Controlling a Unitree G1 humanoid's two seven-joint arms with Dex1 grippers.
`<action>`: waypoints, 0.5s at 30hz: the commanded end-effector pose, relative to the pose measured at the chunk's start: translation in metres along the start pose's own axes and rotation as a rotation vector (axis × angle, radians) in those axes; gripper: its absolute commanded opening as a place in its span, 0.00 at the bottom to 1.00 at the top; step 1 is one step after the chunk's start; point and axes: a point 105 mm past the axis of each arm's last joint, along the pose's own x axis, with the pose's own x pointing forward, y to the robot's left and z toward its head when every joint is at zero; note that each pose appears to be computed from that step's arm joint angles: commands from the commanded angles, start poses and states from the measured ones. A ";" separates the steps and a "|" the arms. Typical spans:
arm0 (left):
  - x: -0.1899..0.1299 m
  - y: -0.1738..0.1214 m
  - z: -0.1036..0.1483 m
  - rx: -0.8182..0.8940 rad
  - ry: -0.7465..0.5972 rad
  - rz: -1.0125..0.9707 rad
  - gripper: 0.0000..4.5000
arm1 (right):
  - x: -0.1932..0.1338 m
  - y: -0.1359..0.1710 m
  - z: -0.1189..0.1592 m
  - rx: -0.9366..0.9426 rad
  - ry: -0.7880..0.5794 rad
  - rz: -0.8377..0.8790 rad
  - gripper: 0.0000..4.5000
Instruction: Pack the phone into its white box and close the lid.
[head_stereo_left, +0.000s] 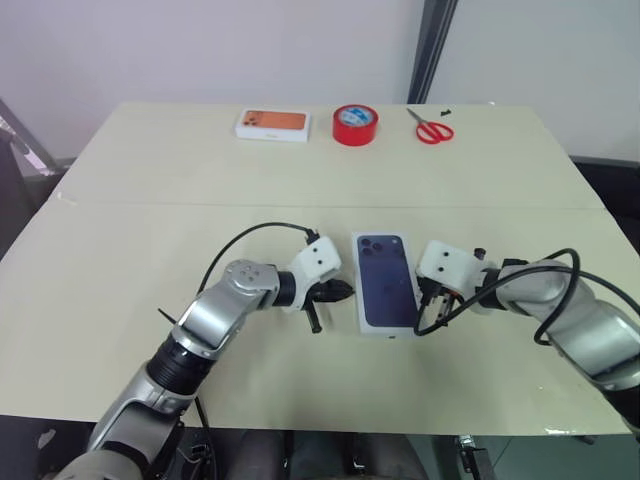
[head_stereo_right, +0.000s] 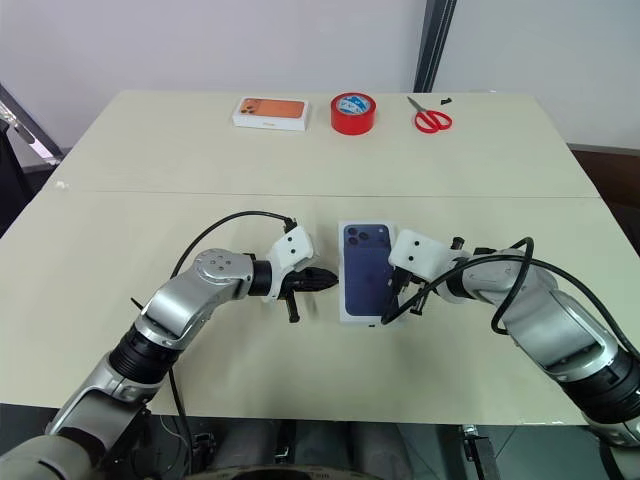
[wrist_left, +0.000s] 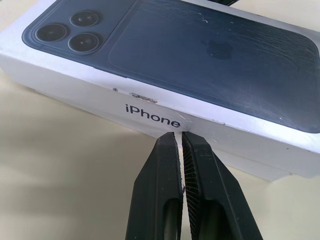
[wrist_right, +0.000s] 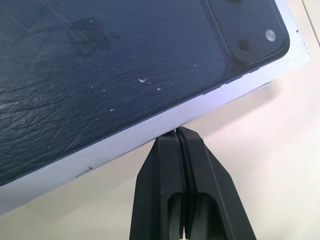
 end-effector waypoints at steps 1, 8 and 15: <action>0.002 -0.001 0.014 0.041 -0.046 0.002 0.05 | -0.003 -0.002 0.016 -0.040 -0.064 -0.007 0.01; 0.003 0.005 0.017 0.044 -0.053 0.020 0.05 | -0.001 0.002 0.018 -0.035 -0.069 0.002 0.01; 0.003 0.004 0.016 0.042 -0.051 0.016 0.05 | 0.000 0.003 0.015 -0.029 -0.062 0.003 0.01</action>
